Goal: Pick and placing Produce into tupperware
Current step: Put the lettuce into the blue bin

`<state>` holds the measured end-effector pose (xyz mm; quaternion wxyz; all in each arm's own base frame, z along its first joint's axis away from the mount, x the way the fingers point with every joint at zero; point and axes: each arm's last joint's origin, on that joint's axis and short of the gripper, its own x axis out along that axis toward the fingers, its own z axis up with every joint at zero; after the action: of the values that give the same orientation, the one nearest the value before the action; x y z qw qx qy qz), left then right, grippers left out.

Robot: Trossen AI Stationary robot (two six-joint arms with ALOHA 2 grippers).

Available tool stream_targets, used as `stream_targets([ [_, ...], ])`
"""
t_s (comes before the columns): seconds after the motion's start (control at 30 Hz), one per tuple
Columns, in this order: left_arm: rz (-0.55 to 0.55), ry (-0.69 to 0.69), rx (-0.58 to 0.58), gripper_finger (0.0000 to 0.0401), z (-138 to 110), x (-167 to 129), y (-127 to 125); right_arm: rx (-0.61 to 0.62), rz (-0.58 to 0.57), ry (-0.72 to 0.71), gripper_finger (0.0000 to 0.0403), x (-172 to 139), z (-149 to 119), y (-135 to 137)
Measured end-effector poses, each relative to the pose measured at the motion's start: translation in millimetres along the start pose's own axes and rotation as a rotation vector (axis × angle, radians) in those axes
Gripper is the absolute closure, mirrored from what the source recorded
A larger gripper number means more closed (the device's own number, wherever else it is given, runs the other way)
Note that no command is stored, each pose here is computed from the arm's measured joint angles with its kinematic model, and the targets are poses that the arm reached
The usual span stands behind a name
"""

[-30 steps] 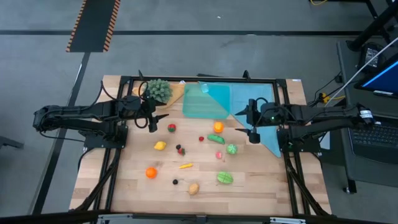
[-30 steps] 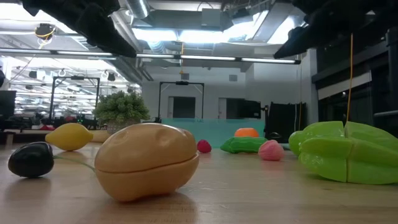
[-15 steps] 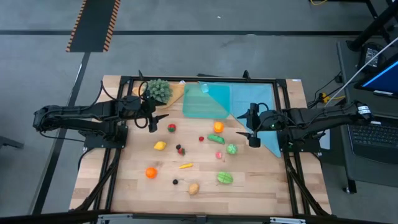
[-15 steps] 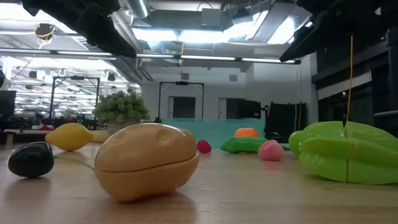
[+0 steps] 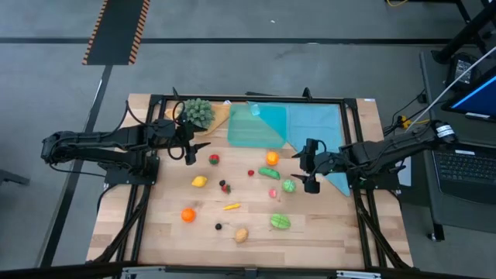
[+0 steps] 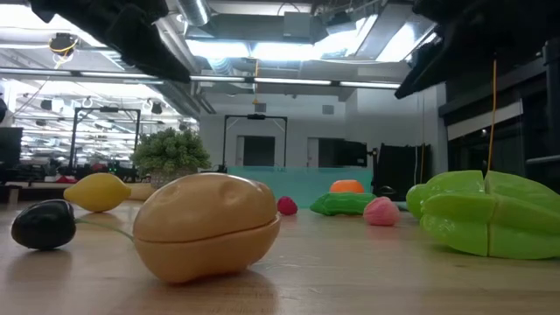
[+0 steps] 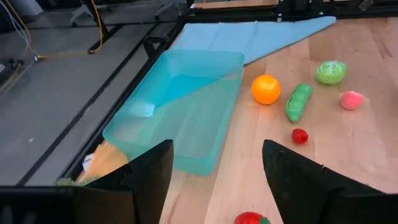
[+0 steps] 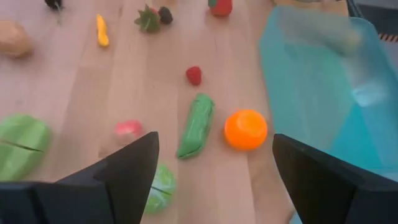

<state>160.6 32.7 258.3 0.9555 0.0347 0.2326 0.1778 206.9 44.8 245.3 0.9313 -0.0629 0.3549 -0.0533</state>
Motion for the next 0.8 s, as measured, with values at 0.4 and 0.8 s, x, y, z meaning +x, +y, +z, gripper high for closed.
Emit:
stream_targets([
  [0.4,-0.002,0.091,-0.057,0.0161,-9.0,-0.5,-0.4,-0.049,-0.048,0.253,0.0087,7.4,46.3,28.6],
  [0.8,-0.007,0.12,0.002,0.0161,-11.8,-0.8,-0.8,0.065,-0.019,0.351,0.0087,25.1,62.6,50.1],
])
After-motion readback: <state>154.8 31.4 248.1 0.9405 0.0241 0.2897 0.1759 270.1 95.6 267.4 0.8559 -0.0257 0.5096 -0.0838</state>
